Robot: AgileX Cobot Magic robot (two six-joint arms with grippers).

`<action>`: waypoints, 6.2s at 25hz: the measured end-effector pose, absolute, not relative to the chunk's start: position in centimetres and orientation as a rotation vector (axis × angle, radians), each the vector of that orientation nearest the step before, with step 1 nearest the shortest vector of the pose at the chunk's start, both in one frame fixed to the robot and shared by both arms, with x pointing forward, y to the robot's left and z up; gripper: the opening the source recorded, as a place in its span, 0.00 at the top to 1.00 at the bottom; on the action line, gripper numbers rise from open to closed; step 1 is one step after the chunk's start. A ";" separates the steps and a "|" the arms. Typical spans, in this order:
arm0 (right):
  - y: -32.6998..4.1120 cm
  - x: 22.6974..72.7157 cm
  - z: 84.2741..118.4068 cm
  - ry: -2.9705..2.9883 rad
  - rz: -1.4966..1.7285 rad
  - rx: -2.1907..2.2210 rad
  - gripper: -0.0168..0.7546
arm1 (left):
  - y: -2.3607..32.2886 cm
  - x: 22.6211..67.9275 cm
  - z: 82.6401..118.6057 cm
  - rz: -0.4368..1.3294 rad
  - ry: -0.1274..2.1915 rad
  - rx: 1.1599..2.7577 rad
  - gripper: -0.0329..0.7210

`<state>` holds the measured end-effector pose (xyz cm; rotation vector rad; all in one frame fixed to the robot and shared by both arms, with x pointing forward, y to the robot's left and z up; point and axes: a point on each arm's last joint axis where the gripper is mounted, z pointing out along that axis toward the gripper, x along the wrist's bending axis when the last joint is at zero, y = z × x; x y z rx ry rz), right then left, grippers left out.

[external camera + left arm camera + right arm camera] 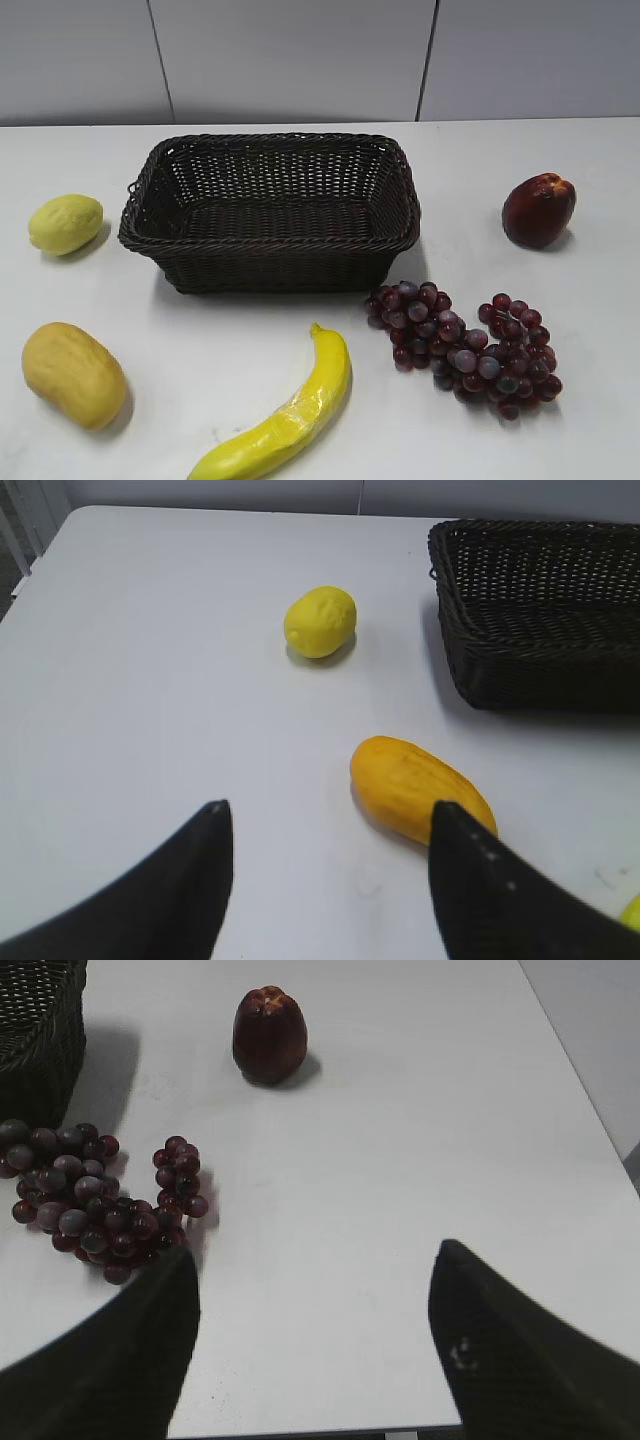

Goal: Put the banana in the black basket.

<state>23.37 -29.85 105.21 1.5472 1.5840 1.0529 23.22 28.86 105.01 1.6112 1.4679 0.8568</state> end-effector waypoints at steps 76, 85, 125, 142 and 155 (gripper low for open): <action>-29.8 23.4 105.2 1.584 1.053 1.547 0.24 | 3.8 39.0 100.8 -0.106 1.027 2.581 0.19; -29.8 23.4 105.2 1.584 1.053 1.547 0.24 | 0.3 39.9 97.6 -0.056 1.116 2.786 0.19; -29.8 23.4 105.2 1.584 1.053 1.547 0.24 | -1.2 42.0 89.4 0.129 1.090 2.930 0.40; -29.8 23.4 105.2 1.583 1.054 1.546 0.24 | -3.5 43.0 102.4 0.097 1.102 2.823 0.40; -29.8 23.4 105.2 1.584 1.053 1.547 0.24 | -2.8 52.2 108.7 0.699 0.909 2.408 0.40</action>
